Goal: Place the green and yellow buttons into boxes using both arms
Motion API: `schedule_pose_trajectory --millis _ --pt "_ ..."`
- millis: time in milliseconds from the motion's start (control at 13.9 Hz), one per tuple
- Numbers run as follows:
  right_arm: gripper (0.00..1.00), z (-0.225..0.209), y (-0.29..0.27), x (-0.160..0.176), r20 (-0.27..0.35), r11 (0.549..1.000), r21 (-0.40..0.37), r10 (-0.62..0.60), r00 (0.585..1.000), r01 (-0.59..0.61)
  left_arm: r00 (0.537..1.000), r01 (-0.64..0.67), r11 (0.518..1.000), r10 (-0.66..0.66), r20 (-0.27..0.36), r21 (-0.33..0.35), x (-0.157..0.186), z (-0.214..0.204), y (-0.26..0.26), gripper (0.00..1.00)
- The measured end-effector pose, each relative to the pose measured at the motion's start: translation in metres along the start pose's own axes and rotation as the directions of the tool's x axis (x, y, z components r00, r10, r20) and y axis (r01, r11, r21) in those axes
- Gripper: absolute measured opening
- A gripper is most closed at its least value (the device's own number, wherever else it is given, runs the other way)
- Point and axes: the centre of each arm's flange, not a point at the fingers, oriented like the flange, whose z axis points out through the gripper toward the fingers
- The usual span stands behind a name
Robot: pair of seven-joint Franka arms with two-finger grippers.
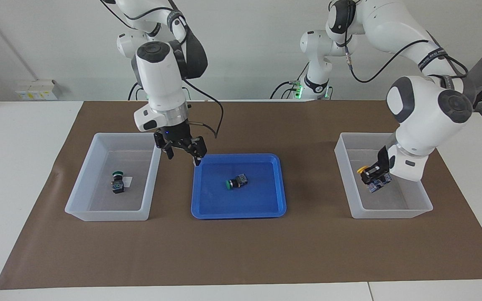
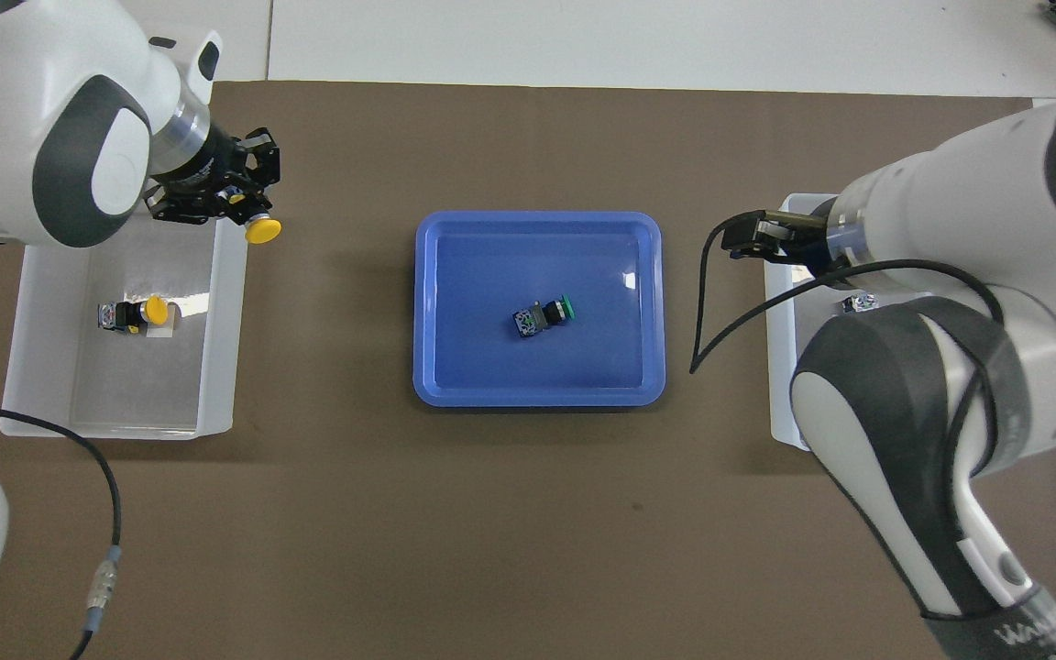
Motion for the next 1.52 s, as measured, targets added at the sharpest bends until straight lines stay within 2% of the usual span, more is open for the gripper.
schedule_pose_trajectory --millis 289,505,722,866,1227,1299,1371,1515 --pt "1.0 0.069 -0.063 -0.05 0.024 0.982 0.001 0.19 0.981 -0.19 0.986 -0.165 0.986 0.165 0.024 -0.006 0.005 0.006 -0.072 0.33" --pt "1.0 0.113 -0.082 -0.073 0.042 0.964 -0.03 0.265 0.963 -0.264 0.977 -0.213 0.977 0.213 -0.008 -0.008 -0.01 0.051 -0.087 0.33" --pt "1.0 0.141 -0.099 -0.081 0.039 0.957 -0.012 0.29 0.956 -0.29 0.974 -0.225 0.974 0.225 -0.019 -0.008 -0.044 0.106 -0.087 0.33" --pt "1.0 0.15 -0.101 -0.082 0.04 0.957 -0.016 0.29 0.956 -0.29 0.972 -0.234 0.972 0.234 -0.01 -0.009 -0.063 0.122 -0.086 0.33" --pt "1.0 0.179 -0.099 -0.1 0.057 0.961 -0.062 0.272 0.961 -0.269 0.959 -0.277 0.961 0.276 -0.068 0.002 -0.094 0.17 -0.065 0.33" --pt "0.98 0.181 -0.099 -0.103 0.06 0.962 -0.066 0.268 0.962 -0.264 0.959 -0.273 0.962 0.273 -0.074 0.004 -0.095 0.177 -0.067 0.33" --pt "0.9 0.183 -0.098 -0.104 0.061 0.964 -0.069 0.263 0.963 -0.258 0.959 -0.269 0.963 0.269 -0.085 0.006 -0.094 0.179 -0.07 0.33" --pt "0.65 0.185 -0.097 -0.104 0.062 0.965 -0.073 0.255 0.965 -0.251 0.959 -0.264 0.964 0.264 -0.102 0.008 -0.092 0.178 -0.072 0.33"
